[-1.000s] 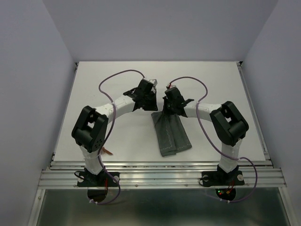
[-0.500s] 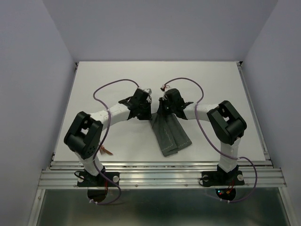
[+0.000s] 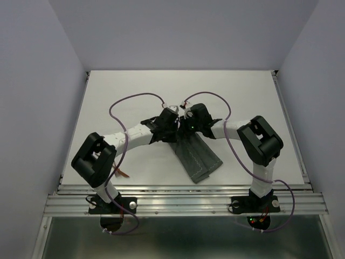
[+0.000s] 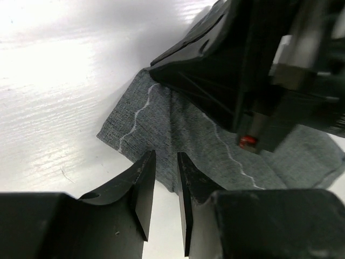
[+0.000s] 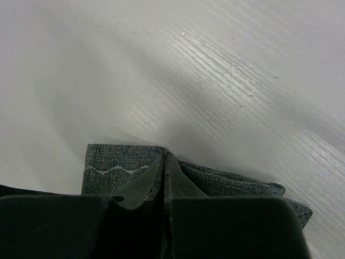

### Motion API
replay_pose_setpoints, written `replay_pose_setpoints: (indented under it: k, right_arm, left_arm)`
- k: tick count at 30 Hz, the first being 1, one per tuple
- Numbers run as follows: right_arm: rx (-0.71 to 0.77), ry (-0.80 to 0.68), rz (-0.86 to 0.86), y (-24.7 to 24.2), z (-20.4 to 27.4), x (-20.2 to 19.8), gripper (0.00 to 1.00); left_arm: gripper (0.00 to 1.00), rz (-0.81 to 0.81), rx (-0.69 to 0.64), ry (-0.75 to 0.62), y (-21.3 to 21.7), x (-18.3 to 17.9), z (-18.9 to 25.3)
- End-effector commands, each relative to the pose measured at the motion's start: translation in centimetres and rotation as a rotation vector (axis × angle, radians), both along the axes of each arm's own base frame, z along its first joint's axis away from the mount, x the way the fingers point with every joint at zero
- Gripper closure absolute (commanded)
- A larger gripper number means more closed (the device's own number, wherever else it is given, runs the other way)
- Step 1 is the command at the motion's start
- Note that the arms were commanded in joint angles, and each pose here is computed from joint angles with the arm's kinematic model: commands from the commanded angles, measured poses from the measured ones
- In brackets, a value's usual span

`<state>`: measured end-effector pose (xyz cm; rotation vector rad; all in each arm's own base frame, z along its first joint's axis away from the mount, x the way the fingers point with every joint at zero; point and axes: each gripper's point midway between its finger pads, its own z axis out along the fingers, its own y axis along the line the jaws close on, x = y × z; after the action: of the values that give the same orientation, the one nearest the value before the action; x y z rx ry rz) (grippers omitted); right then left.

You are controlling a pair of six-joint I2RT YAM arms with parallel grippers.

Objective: Fold the napkin into a case and place the utensils inside
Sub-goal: Smooth out the 2/3-rectangle-folded napkin at the center of the board.

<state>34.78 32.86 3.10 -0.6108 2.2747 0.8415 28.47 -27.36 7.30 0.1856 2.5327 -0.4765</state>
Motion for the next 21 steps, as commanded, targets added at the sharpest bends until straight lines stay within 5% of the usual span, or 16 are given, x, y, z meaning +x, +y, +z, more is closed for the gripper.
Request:
replay_pose_setpoints:
  k: [1, 21]
  right_arm:
    - [-0.063, 0.065, 0.031, -1.0, -1.9, -2.1, 0.96]
    - [-0.076, 0.070, 0.015, -1.4, -2.1, -2.2, 0.96]
  left_arm:
    - [0.66, 0.031, 0.064, -0.026, 0.1, 0.9, -0.5]
    - [0.73, -0.013, 0.096, -0.014, -1.8, 0.9, -2.2]
